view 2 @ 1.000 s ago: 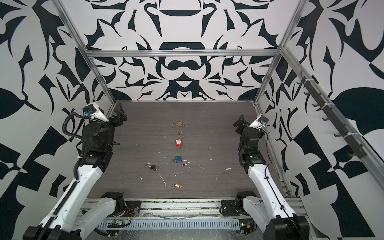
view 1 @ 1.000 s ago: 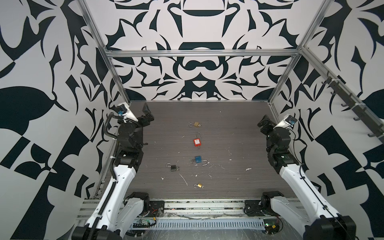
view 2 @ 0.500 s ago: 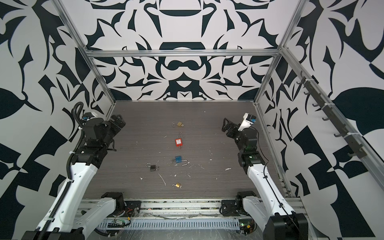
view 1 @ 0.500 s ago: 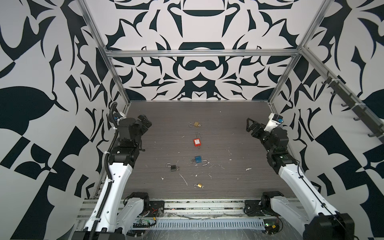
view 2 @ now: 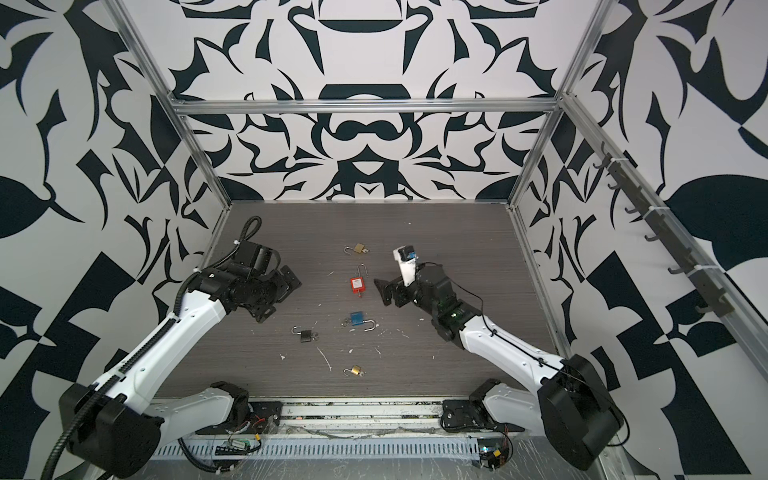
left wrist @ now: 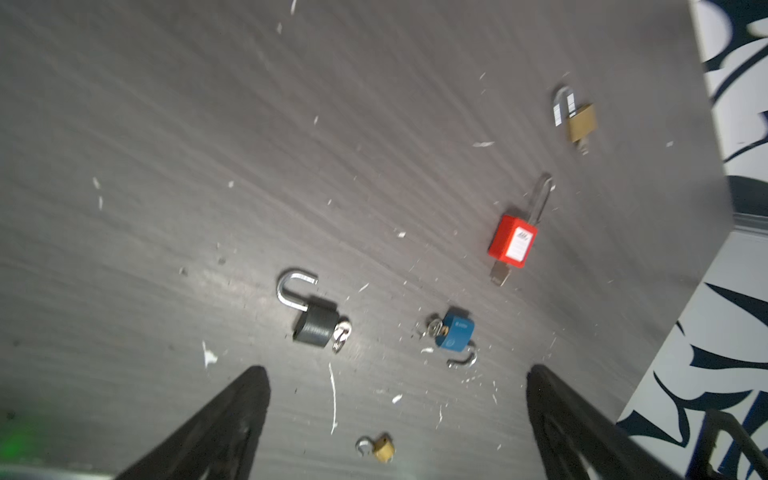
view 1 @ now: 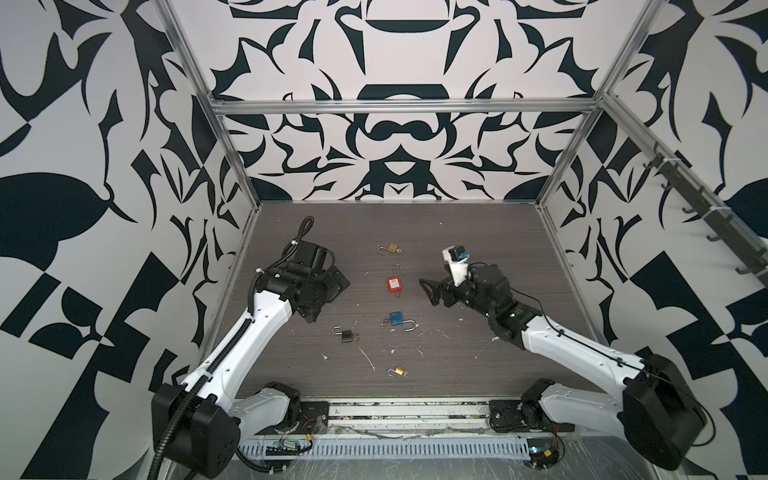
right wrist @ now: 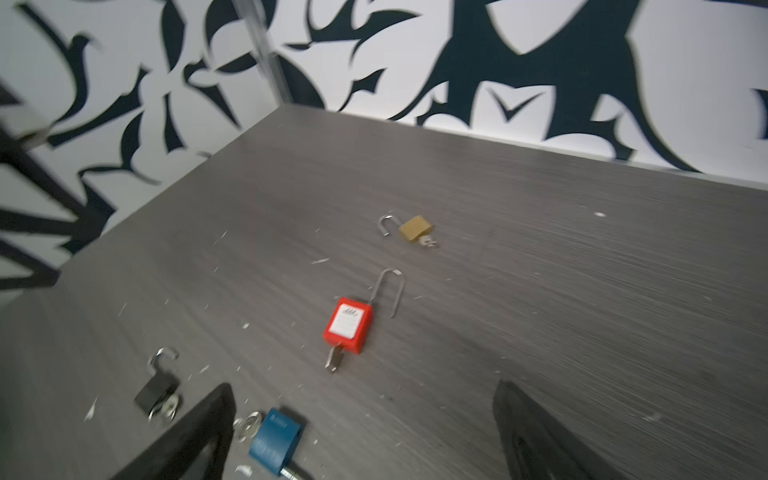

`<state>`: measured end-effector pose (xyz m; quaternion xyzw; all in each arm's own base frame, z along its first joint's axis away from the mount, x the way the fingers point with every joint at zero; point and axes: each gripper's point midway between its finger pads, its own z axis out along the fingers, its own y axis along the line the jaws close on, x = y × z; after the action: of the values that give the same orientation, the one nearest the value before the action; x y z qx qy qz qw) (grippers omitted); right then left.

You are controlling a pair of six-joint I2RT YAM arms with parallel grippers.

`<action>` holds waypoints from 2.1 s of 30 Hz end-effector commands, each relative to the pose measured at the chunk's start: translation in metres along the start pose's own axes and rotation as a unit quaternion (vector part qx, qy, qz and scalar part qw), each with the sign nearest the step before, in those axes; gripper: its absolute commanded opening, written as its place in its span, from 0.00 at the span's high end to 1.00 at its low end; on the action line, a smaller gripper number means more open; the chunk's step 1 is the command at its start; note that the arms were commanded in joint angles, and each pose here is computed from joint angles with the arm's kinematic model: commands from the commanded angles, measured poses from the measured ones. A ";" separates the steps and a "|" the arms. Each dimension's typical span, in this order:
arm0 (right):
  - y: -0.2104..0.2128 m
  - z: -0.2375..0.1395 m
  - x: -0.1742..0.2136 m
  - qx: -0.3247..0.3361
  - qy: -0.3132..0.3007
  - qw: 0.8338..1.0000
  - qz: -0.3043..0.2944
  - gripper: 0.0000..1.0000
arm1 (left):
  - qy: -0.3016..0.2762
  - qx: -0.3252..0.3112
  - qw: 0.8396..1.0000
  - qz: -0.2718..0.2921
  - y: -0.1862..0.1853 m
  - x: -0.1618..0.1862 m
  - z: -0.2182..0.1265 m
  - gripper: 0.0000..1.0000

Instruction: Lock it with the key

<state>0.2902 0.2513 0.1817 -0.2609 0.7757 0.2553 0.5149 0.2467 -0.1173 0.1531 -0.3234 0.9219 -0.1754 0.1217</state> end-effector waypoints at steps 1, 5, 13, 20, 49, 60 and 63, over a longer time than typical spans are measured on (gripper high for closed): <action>0.047 0.001 0.003 -0.058 -0.056 0.985 -0.150 0.02 | 0.079 -0.069 0.992 -0.071 0.030 0.041 -0.003 0.01; 0.085 0.003 0.026 -0.131 -0.040 0.975 -0.177 0.04 | 0.087 -0.086 0.981 -0.152 0.040 0.059 0.012 0.01; 0.127 -0.003 0.049 -0.201 -0.045 0.951 -0.231 0.03 | 0.086 -0.157 0.960 -0.214 0.050 0.088 0.045 0.01; 0.143 -0.008 0.056 -0.224 -0.043 0.946 -0.231 0.01 | 0.036 -0.171 0.954 -0.242 0.045 0.089 0.065 0.12; 0.142 -0.004 0.065 -0.217 -0.015 0.946 -0.242 0.01 | -0.070 -0.176 0.917 -0.352 0.065 0.074 0.108 0.38; 0.142 -0.001 0.070 -0.215 -0.004 0.946 -0.244 0.01 | -0.076 -0.204 0.910 -0.353 0.077 0.077 0.117 0.46; 0.141 -0.001 0.070 -0.213 -0.004 0.946 -0.245 0.01 | -0.079 -0.211 0.908 -0.354 0.081 0.077 0.116 0.50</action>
<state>0.1663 0.3355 0.1145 -0.5523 0.6275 0.2789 0.4726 0.1973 -0.1526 0.0161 -0.6256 0.7781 -0.0259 0.0503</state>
